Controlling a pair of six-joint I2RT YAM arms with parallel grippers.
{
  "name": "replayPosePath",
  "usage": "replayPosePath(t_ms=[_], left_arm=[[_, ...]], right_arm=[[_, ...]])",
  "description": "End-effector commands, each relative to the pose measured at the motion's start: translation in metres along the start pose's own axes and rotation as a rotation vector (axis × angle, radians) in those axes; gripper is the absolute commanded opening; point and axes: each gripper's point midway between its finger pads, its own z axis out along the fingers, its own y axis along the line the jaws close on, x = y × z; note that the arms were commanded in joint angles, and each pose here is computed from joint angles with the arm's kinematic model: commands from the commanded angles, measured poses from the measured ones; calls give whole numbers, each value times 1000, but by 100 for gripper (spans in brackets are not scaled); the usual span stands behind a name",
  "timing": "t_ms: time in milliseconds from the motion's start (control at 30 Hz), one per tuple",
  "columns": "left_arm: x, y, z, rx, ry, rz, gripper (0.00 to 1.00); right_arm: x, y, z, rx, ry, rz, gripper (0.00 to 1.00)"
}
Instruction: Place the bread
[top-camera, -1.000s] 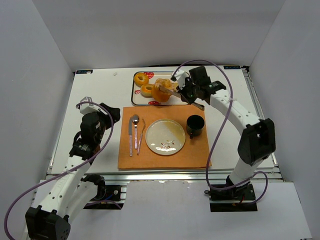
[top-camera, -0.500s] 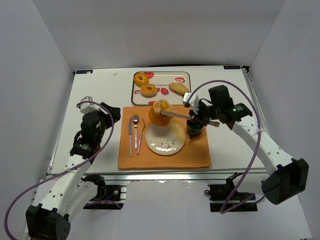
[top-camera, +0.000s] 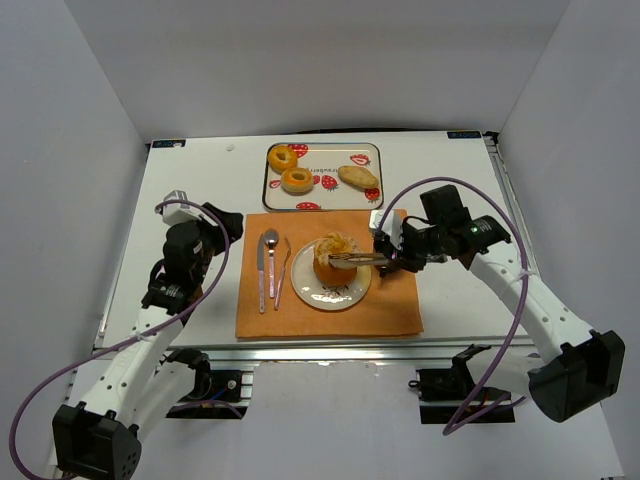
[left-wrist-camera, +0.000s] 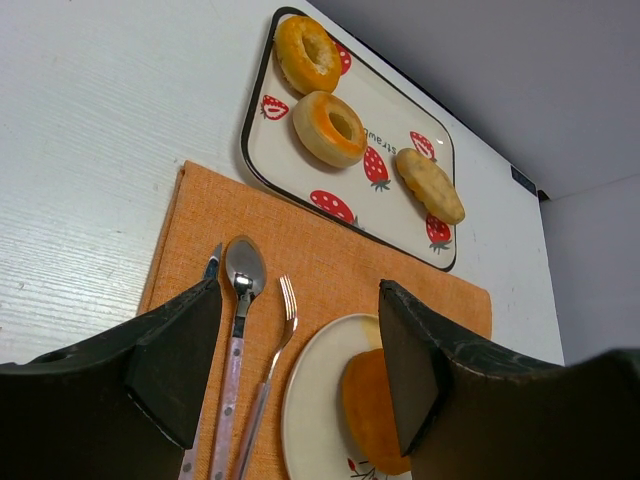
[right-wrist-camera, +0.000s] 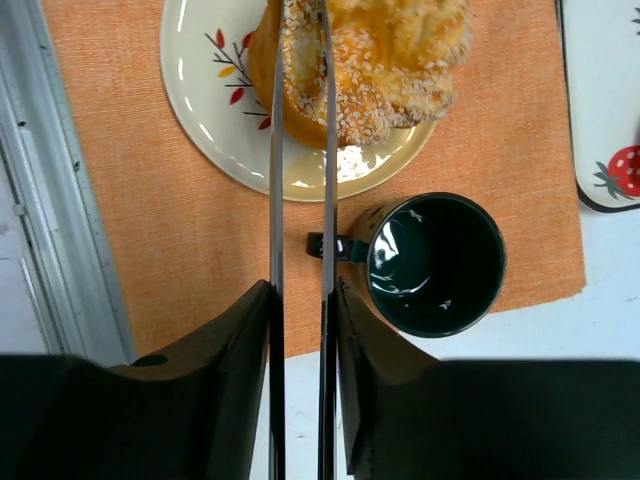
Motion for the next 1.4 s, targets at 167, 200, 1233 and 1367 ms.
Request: replayPosePath(t_ms=[167, 200, 1233, 1367], left_arm=[[-3, -4, -5, 23, -18, -10, 73], [-3, -3, -5, 21, -15, -10, 73], [0, -2, -4, 25, -13, -21, 73], [-1, -8, -3, 43, -8, -26, 51]], right_arm=[[-17, 17, -16, -50, -63, -53, 40], [-21, 17, -18, -51, -79, -59, 41], [-81, -19, -28, 62, -265, 184, 30], [-99, -73, 2, 130, -290, 464, 15]])
